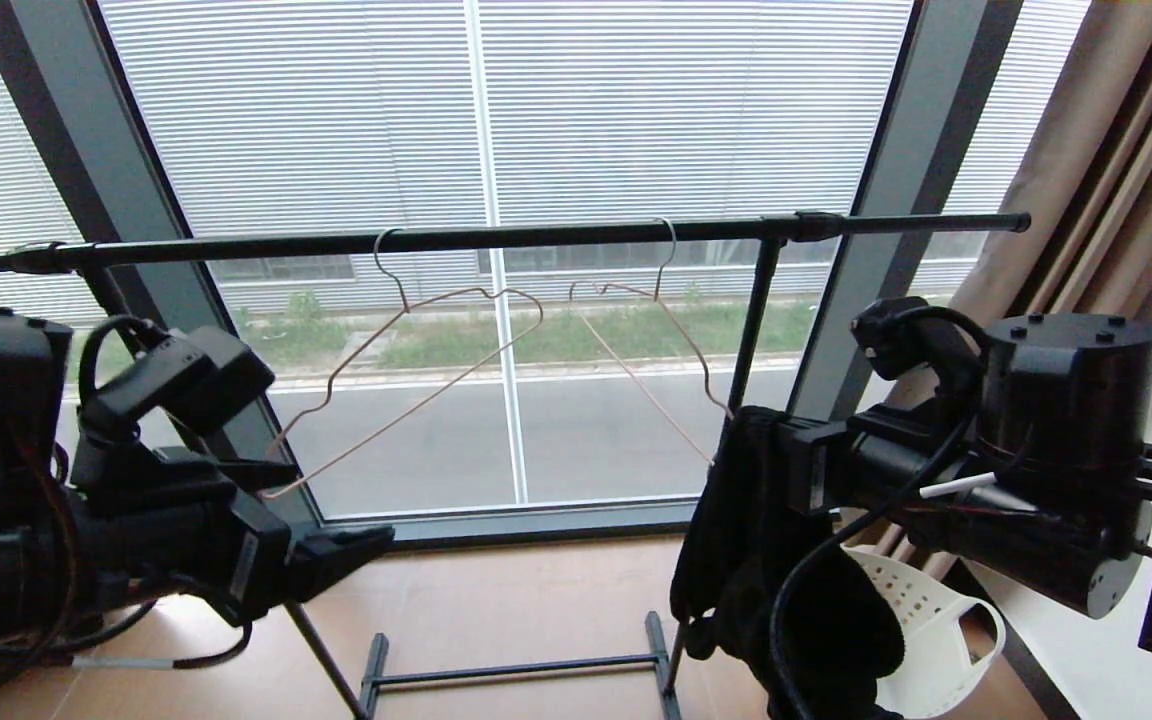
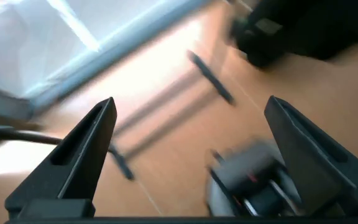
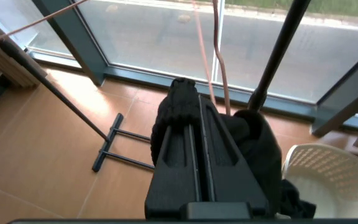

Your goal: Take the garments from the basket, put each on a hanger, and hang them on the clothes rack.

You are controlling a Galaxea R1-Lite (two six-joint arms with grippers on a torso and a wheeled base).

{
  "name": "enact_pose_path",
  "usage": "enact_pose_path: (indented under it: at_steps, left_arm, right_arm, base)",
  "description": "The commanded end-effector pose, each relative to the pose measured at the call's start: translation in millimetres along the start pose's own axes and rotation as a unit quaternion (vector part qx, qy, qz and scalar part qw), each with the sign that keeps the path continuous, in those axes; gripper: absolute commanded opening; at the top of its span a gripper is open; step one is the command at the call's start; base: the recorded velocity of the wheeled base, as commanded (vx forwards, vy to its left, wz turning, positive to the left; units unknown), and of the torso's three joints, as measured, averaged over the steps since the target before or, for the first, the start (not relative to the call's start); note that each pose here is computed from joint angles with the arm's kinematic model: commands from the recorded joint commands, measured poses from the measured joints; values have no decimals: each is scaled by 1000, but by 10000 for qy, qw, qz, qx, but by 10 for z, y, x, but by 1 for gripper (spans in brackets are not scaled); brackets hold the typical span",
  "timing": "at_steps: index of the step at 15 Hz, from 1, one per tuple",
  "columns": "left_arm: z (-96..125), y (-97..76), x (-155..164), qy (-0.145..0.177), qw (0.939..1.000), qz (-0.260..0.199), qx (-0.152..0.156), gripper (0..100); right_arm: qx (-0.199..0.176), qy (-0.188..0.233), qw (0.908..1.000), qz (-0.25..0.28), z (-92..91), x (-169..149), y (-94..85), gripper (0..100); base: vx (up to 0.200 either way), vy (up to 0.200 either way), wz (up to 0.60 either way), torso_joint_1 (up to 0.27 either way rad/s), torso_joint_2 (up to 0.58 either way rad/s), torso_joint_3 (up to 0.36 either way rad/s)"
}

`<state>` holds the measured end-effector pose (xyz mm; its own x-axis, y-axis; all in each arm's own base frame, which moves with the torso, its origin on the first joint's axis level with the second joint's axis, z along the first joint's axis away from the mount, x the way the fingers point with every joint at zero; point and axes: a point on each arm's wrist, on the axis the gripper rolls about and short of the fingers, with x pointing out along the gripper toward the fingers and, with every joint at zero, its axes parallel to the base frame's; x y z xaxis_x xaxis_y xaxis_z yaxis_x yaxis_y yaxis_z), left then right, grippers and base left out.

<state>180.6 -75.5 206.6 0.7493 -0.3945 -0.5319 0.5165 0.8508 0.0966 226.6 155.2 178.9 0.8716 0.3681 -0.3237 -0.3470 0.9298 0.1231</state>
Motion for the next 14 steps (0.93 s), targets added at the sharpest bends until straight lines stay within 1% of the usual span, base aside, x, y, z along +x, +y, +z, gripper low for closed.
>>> enact_pose_path:
  at_steps: [1, 2, 3, 4, 5, 6, 7, 8, 10, 12, 14]
  left_arm:
    - [44, 236, 80, -132, 9988, 463, -104, 100]
    - [94, 411, 172, -319, 9972, 669, -66, 100]
    - [111, 495, 208, -368, 9967, 726, -59, 100]
    - [134, 649, 310, -367, 9965, 756, -26, 100]
    - [136, 751, 374, -351, 9962, 798, -16, 100]
    - [150, 914, 497, -386, 9954, 879, 58, 100]
    - [149, 1024, 606, -433, 9951, 884, 97, 100]
    - [152, 1085, 721, -480, 9952, 836, 140, 100]
    - [146, 1137, 932, -393, 9963, 755, 145, 100]
    - [184, 1063, 1123, -346, 9977, 552, 206, 100]
    - [216, 1039, 1293, -301, 9982, 473, 215, 100]
  right_arm:
    - [-24, -70, 10000, 27, 20, -66, -3, 0]
    - [-72, -99, 9999, 32, 22, -87, -7, 0]
    - [-70, -107, 9999, 34, 25, -100, -9, 0]
    - [-68, -114, 9999, 35, 28, -103, -9, 0]
    - [-68, -114, 9999, 35, 28, -103, -9, 0]
    - [-70, -107, 9999, 34, 24, -104, -10, 0]
    - [-72, -99, 9999, 32, 21, -100, -10, 0]
    - [-76, -77, 9999, 28, 8, -93, -11, 0]
    - [-80, -63, 9999, 25, -8, -90, -14, 0]
    - [-83, -48, 10000, 22, -14, -83, -14, 0]
    - [-84, -40, 10000, 21, -17, -79, -13, 0]
  base:
    - [0, 0, 0, 0, 0, 0]
    - [0, 0, 0, 0, 0, 0]
    - [0, 0, 0, 0, 0, 0]
    - [0, 0, 0, 0, 0, 0]
    - [0, 0, 0, 0, 0, 0]
    - [0, 0, 0, 0, 0, 0]
    - [0, 0, 0, 0, 0, 0]
    - [0, 0, 0, 0, 0, 0]
    - [0, 0, 0, 0, 0, 0]
    - [0, 0, 0, 0, 0, 0]
    - [0, 0, 0, 0, 0, 0]
